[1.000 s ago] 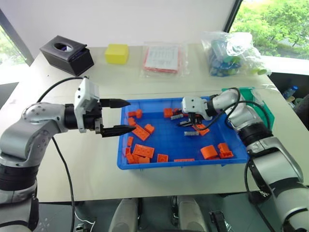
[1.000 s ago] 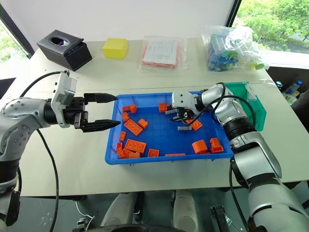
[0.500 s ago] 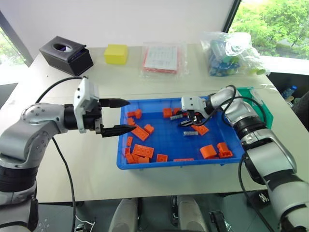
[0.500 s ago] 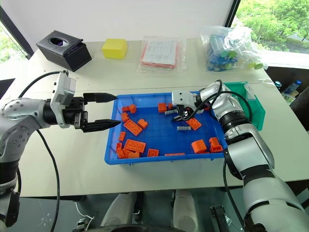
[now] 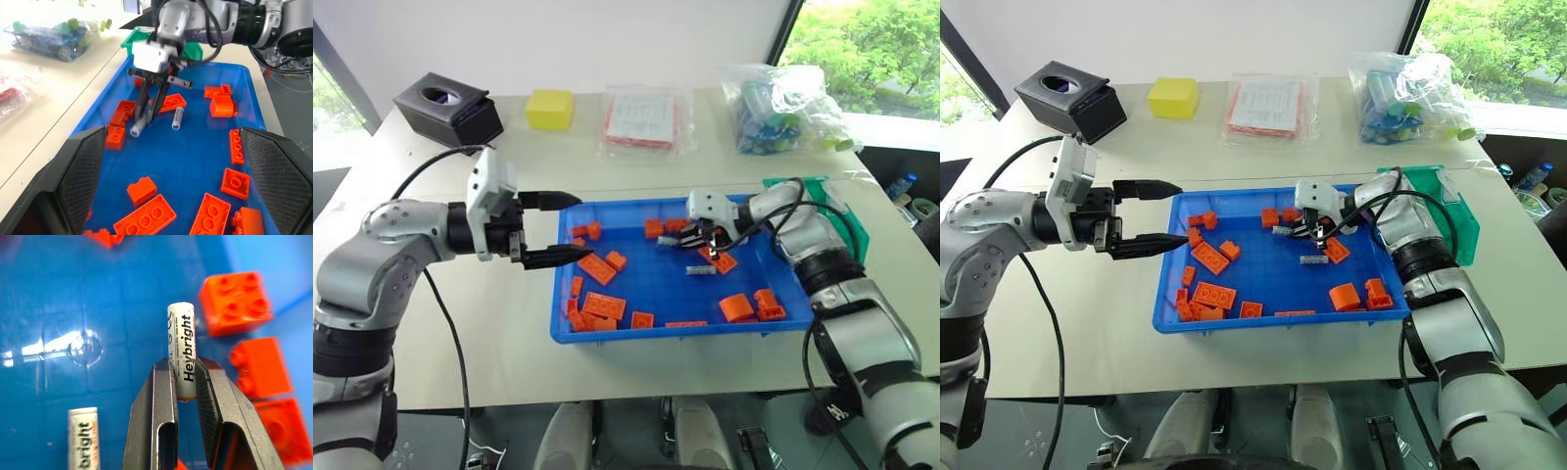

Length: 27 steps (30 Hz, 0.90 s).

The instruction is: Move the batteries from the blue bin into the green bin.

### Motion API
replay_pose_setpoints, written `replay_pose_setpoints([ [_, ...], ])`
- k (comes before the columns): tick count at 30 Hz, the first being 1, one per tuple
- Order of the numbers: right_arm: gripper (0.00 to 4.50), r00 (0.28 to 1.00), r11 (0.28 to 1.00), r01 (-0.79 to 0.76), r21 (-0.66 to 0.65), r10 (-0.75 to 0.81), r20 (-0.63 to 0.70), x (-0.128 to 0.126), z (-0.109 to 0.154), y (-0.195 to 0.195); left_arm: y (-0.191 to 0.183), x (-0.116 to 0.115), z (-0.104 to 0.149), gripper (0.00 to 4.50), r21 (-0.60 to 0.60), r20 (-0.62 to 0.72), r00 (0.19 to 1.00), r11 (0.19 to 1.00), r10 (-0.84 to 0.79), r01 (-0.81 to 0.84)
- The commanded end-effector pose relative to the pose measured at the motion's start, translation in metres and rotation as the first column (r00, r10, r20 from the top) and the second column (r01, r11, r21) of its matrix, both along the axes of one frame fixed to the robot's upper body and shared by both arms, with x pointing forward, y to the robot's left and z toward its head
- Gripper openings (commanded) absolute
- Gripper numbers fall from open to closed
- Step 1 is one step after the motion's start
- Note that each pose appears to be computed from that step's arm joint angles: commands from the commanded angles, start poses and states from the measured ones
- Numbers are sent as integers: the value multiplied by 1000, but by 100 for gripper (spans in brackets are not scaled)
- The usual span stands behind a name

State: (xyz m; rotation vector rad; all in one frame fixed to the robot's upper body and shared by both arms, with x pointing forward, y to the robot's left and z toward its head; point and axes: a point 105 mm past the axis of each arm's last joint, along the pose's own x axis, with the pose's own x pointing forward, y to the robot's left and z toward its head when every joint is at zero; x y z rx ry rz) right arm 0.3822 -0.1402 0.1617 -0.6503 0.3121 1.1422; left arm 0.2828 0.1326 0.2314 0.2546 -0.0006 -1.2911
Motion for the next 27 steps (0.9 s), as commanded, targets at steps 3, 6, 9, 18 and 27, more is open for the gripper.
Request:
replay_pose_setpoints([
  [3,5,895,895,367,253,-414,168,-7,89,-62,-5,-2,1,450,-8,17,1000,1000,-26,26],
  [6,5,749,750,580,319,-645,154,-17,104,-113,-6,-3,-2,450,-15,5,1000,999,-31,31],
  [9,5,653,655,690,309,-747,127,-34,92,-144,-7,0,-4,450,-20,-2,999,999,-35,35],
  [18,199,537,544,806,234,-838,100,-51,47,-161,-15,6,-1,450,-35,3,998,997,-65,65],
  [27,305,858,870,403,283,-467,213,-60,110,-90,-13,8,1,450,-30,12,998,998,-63,63],
])
